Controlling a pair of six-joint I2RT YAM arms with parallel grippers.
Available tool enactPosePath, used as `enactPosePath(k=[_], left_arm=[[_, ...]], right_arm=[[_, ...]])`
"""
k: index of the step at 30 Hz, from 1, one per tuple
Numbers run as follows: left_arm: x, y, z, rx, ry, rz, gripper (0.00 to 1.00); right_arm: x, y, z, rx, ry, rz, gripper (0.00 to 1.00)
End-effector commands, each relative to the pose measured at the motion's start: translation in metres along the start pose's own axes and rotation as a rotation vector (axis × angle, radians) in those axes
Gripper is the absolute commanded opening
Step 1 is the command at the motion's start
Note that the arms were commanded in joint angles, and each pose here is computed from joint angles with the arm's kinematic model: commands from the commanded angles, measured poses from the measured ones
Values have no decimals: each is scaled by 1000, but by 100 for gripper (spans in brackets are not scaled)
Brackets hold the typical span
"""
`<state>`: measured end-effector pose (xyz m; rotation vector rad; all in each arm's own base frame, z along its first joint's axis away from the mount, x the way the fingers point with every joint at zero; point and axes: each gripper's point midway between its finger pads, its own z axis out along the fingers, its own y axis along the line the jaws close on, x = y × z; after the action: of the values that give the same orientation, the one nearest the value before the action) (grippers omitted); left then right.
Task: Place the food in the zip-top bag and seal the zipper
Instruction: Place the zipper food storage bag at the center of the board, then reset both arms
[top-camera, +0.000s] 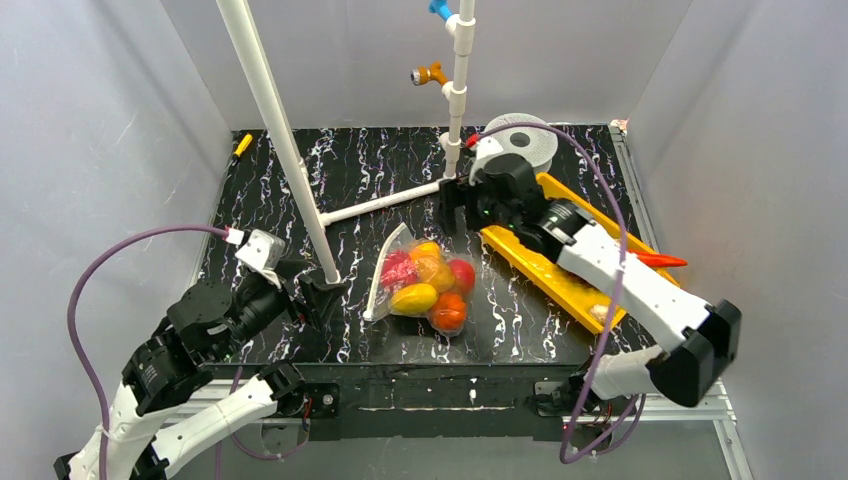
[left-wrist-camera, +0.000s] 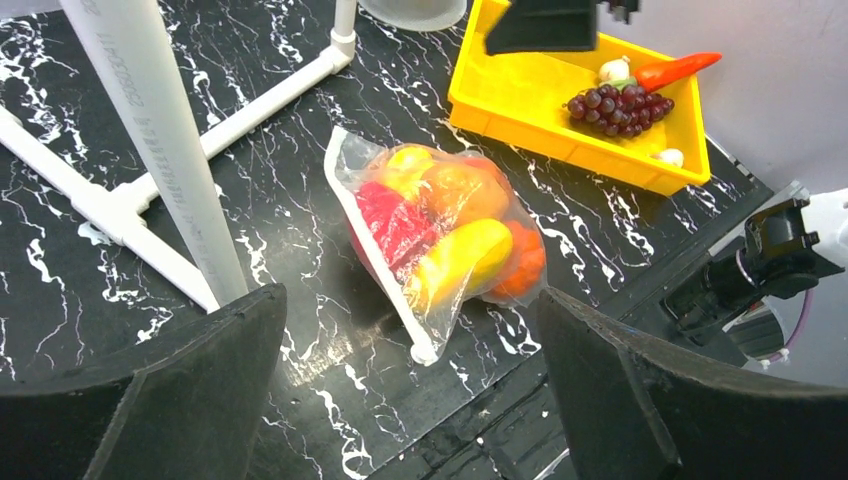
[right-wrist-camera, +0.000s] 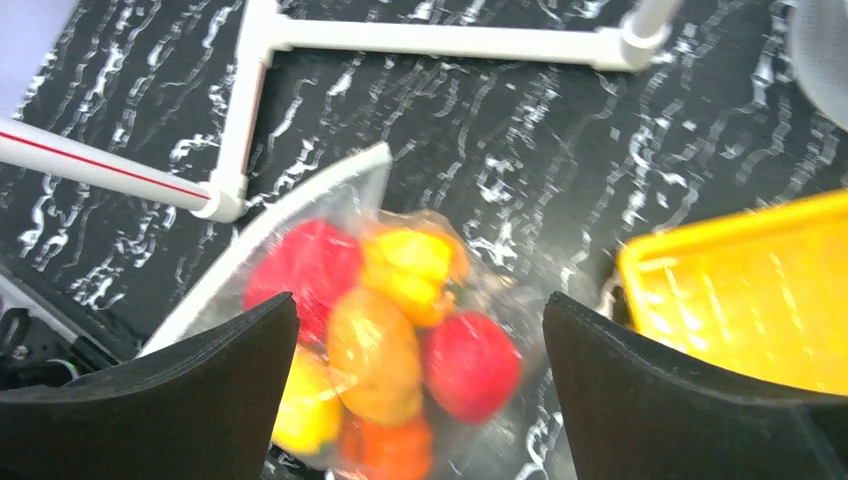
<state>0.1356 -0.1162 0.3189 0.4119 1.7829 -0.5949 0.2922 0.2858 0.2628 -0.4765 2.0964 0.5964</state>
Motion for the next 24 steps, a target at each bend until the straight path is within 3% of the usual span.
enactPosePath(k=[1, 14, 24], left_arm=[[-33, 3, -11, -25, -90, -14, 95], [-117, 44, -80, -202, -425, 11, 98], [-137, 57, -126, -230, -565, 22, 98]], right_arm=[[-3, -35, -49, 137, -45, -63, 98], [-54, -64, -236, 257, -495, -98, 98], [-55, -78, -305, 298, -663, -45, 98]])
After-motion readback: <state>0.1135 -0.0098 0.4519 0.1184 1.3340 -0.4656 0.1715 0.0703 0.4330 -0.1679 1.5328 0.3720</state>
